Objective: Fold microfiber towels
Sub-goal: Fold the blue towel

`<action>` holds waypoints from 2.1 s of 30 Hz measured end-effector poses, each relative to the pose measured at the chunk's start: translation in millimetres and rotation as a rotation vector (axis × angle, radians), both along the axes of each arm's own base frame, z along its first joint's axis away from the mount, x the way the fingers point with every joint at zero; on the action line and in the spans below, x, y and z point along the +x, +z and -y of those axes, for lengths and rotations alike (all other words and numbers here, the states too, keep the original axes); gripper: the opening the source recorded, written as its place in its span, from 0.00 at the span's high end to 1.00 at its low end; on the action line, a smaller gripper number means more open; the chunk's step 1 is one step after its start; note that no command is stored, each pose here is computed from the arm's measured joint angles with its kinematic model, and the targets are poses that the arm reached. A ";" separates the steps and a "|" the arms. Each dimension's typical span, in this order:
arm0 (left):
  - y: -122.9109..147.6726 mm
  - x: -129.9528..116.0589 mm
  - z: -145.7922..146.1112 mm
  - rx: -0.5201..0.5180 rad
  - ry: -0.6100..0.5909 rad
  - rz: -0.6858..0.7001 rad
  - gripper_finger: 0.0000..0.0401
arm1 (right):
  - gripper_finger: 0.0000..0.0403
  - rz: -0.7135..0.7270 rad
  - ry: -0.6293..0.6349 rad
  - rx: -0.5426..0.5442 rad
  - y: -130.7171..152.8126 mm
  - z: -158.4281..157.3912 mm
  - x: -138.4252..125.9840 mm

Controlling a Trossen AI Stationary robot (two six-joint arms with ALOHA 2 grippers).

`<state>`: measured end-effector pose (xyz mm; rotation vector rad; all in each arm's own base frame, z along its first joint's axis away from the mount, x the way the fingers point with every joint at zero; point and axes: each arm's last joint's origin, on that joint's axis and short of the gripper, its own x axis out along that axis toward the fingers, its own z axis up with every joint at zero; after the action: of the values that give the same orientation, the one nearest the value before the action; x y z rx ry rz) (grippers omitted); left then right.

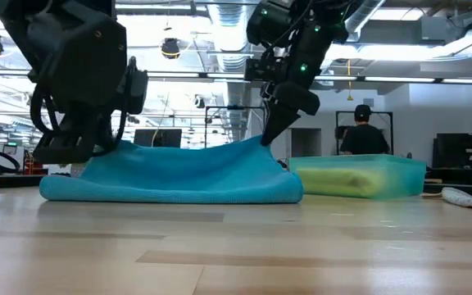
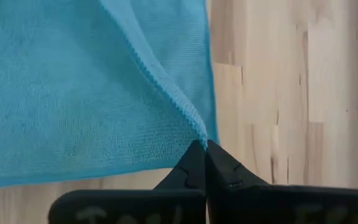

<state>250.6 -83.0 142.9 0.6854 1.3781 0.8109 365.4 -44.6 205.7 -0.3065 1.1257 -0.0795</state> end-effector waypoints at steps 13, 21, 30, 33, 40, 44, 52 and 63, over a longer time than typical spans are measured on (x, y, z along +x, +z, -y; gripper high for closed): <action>-1.2 2.5 -7.1 0.013 0.024 0.028 1.00 | 0.97 0.047 -0.039 0.066 1.4 19.7 0.2; -3.2 4.7 -7.5 -0.030 0.058 0.056 0.96 | 0.93 0.078 -0.030 0.078 2.8 19.5 2.7; -4.0 9.9 -20.0 -0.040 0.114 0.079 0.73 | 0.87 0.078 -0.069 0.092 -12.1 27.0 10.2; -4.9 13.3 -24.8 -0.046 0.109 0.075 0.69 | 0.85 0.030 -0.084 0.098 -22.6 31.6 8.0; -11.6 15.6 -39.0 -0.055 0.111 0.046 0.65 | 0.82 0.043 -0.145 0.092 -20.2 44.1 5.8; -15.2 13.0 -48.4 -0.035 0.134 0.038 0.64 | 0.78 0.026 -0.163 0.091 -21.0 48.6 3.1; 20.7 -3.9 -43.8 0.107 0.111 0.011 0.65 | 0.72 0.040 -0.074 0.206 7.7 34.0 -10.6; 73.5 -71.2 19.0 -0.284 -0.060 0.944 0.65 | 0.75 0.338 0.242 0.391 9.8 -42.8 -35.2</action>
<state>179.4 -102.0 216.4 0.0688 0.5822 0.7235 330.1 -1.8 215.6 -0.0720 0.7408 0.2913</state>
